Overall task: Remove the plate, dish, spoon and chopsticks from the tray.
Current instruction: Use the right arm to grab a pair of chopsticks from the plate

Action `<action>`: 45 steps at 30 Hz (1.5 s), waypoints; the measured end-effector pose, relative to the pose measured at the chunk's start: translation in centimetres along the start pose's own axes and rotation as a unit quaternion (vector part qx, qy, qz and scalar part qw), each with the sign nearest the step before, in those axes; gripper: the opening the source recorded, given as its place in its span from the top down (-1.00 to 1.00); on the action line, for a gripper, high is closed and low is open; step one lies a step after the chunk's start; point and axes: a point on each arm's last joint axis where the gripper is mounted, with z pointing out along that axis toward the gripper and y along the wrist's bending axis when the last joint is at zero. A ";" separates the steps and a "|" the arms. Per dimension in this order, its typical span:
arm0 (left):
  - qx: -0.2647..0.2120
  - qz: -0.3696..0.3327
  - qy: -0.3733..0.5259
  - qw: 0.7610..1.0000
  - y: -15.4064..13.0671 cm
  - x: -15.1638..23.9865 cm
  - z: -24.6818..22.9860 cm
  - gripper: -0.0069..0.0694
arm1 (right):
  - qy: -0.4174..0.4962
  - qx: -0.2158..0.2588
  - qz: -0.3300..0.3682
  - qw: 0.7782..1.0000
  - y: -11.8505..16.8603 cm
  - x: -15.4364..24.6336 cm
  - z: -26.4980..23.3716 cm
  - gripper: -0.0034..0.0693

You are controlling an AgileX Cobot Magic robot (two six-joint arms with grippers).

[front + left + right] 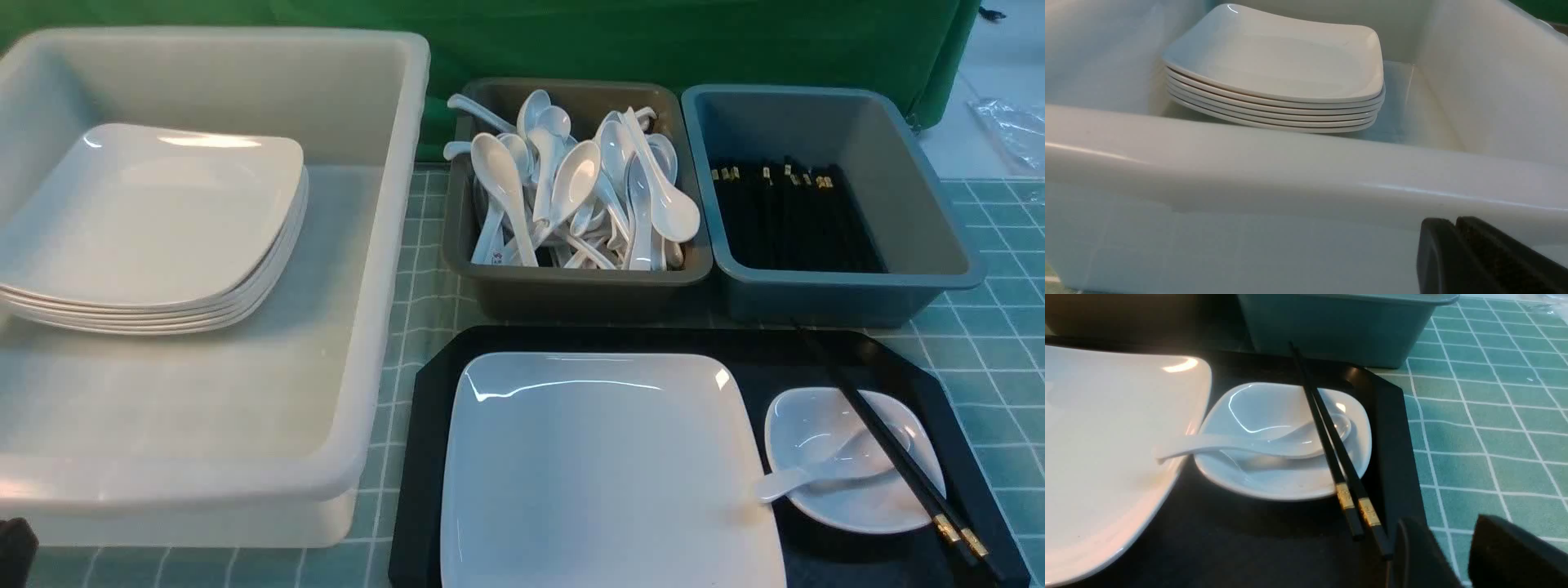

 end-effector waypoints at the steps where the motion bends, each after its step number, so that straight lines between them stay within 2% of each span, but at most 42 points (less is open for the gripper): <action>1: 0.000 0.000 0.000 1.000 0.0 0.0 0.0 0.77 | 0.000 0.000 0.000 1.000 0.0 0.0 0.0 0.24; 36: 0.000 -0.004 -0.009 1.000 0.0 -0.2 0.0 0.77 | -0.001 0.000 0.000 1.000 0.0 0.0 0.0 0.24; 38: 0.003 -0.029 -0.020 0.999 0.0 -0.4 0.0 0.77 | -0.001 0.000 0.000 1.000 0.0 0.0 0.0 0.24; 39: 0.013 -0.101 -0.049 0.994 -0.2 -0.9 0.0 0.77 | -0.001 0.000 0.000 1.000 0.0 0.0 0.0 0.24; 41: 0.023 -0.181 -0.078 0.980 -0.2 -1.5 -0.1 0.77 | -0.001 0.000 0.000 1.000 0.0 0.0 0.0 0.24; 42: 0.025 -0.195 -0.085 0.977 -0.1 -1.6 -0.1 0.77 | -0.001 0.000 0.000 1.000 0.0 0.0 0.0 0.24; 43: 0.031 -0.248 -0.107 0.962 -0.1 -2.0 -0.2 0.77 | -0.001 0.000 0.000 1.000 0.0 0.0 0.0 0.24; 45: 0.034 -0.283 -0.131 0.950 0.1 -2.4 -0.3 0.77 | -0.001 0.000 0.000 1.000 0.0 0.0 0.0 0.24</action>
